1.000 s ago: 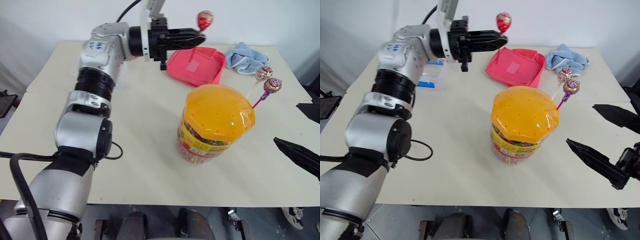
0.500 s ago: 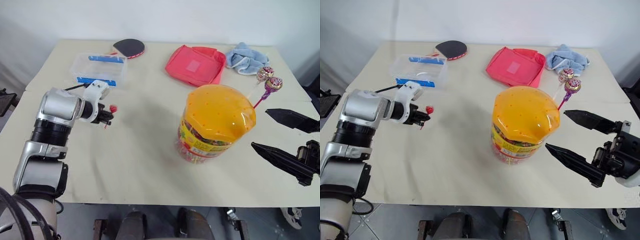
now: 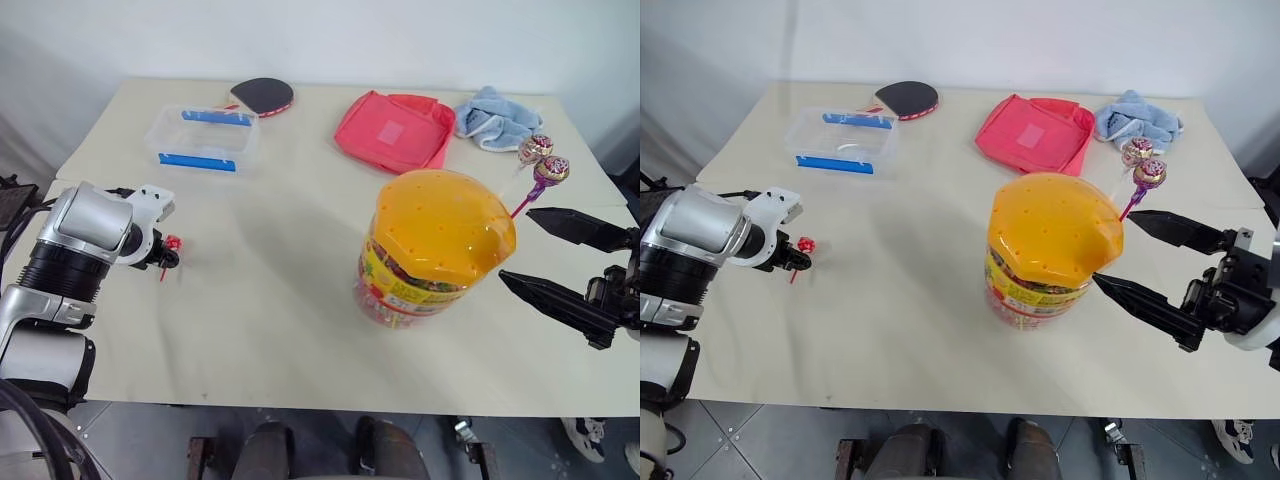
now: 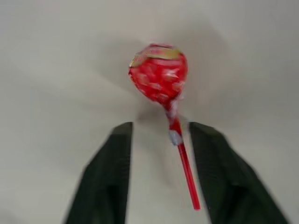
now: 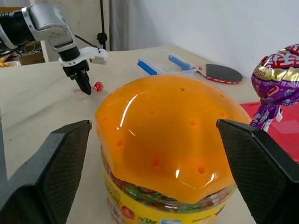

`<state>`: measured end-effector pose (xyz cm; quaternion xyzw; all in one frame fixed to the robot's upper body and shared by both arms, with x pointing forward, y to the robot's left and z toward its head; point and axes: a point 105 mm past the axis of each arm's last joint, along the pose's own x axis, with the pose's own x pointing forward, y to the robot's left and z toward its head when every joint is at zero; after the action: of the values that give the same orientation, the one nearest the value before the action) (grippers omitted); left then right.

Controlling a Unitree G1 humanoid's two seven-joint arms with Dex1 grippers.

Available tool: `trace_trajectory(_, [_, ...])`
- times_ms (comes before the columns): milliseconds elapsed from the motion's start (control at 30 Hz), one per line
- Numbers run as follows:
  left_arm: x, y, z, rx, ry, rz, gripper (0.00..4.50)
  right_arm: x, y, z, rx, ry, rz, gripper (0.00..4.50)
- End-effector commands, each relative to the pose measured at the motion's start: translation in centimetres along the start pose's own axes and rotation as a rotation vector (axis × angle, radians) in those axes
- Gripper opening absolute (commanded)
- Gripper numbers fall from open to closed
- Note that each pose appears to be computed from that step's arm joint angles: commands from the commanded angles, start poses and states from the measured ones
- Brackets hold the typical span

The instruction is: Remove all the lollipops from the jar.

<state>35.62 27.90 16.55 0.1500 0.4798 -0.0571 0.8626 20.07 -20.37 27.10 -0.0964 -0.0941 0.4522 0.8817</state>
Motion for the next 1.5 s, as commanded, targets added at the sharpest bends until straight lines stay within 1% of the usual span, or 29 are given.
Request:
trace_trajectory(33, [-2.5,0.4,2.0,0.049,-0.077,0.023,3.55,-0.3,-0.2,0.7,-0.042,-0.007,-0.011,4.5])
trace_trajectory(133, [-4.2,0.0,3.6,0.095,-0.141,0.0,4.49,-0.5,-0.5,0.8,-0.053,0.0,-0.018,4.5])
trace_trajectory(267, [-7.0,-2.0,6.2,0.174,-0.253,-0.108,4.49,-0.9,-0.8,1.1,-0.077,0.013,-0.035,4.5])
trace_trajectory(433, [-8.9,-4.6,7.5,0.265,-0.34,-0.253,4.49,-1.3,-1.0,1.4,-0.099,0.018,-0.06,4.5])
trace_trajectory(500, [-9.8,-6.3,8.3,0.333,-0.417,-0.362,4.49,-1.5,-1.1,1.5,-0.106,0.02,-0.077,4.5])
trace_trajectory(600, [-10.7,-8.4,9.5,0.43,-0.567,-0.52,4.49,-1.8,-1.3,1.5,-0.111,0.027,-0.106,4.5])
trace_trajectory(700, [-11.6,-9.7,10.0,0.523,-0.709,-0.643,4.49,-1.8,-1.6,1.0,-0.07,0.058,-0.135,4.5])
trace_trajectory(733, [-12.4,-10.7,10.0,0.588,-0.801,-0.729,4.49,-1.7,-1.8,0.8,-0.06,0.074,-0.148,4.5])
trace_trajectory(767, [-13.4,-11.7,9.7,0.645,-0.909,-0.844,4.49,-1.4,-2.1,0.7,-0.052,0.075,-0.169,4.5])
trace_trajectory(800, [-14.3,-12.2,9.5,0.667,-1.011,-0.945,4.49,-1.2,-2.3,0.6,-0.055,0.073,-0.198,4.5])
trace_trajectory(833, [-14.9,-12.6,8.9,0.69,-1.079,-1.064,4.49,-0.8,-2.6,0.5,-0.057,0.067,-0.223,4.5])
trace_trajectory(867, [-15.4,-12.8,8.4,0.72,-1.138,-1.164,4.49,-0.5,-2.8,0.3,-0.057,0.068,-0.245,4.5])
trace_trajectory(933, [-15.7,-13.0,7.5,0.794,-1.2,-1.276,4.49,-0.1,-3.2,0.0,-0.054,0.067,-0.268,4.5])
trace_trajectory(967, [-15.6,-13.0,7.2,0.828,-1.216,-1.303,4.49,0.1,-3.3,-0.1,-0.053,0.064,-0.274,4.5])
trace_trajectory(1033, [-14.9,-13.4,6.6,0.883,-1.206,-1.349,4.49,0.7,-3.8,-0.5,-0.041,0.052,-0.291,4.5])
trace_trajectory(1200, [-14.3,-13.8,6.0,0.925,-1.196,-1.38,4.49,1.6,-4.3,-0.4,-0.033,-0.003,-0.304,4.5])
trace_trajectory(1300, [-14.2,-13.7,6.0,0.935,-1.205,-1.371,4.49,2.0,-4.5,-0.5,-0.027,-0.005,-0.298,4.5])
trace_trajectory(1400, [-14.2,-13.8,6.0,0.94,-1.206,-1.372,4.5,2.2,-4.5,-0.6,-0.02,0.003,-0.292,3.91])
trace_trajectory(1500, [-14.3,-13.8,5.9,0.939,-1.209,-1.37,4.5,2.2,-4.3,-0.2,-0.025,-0.003,-0.284,2.92])
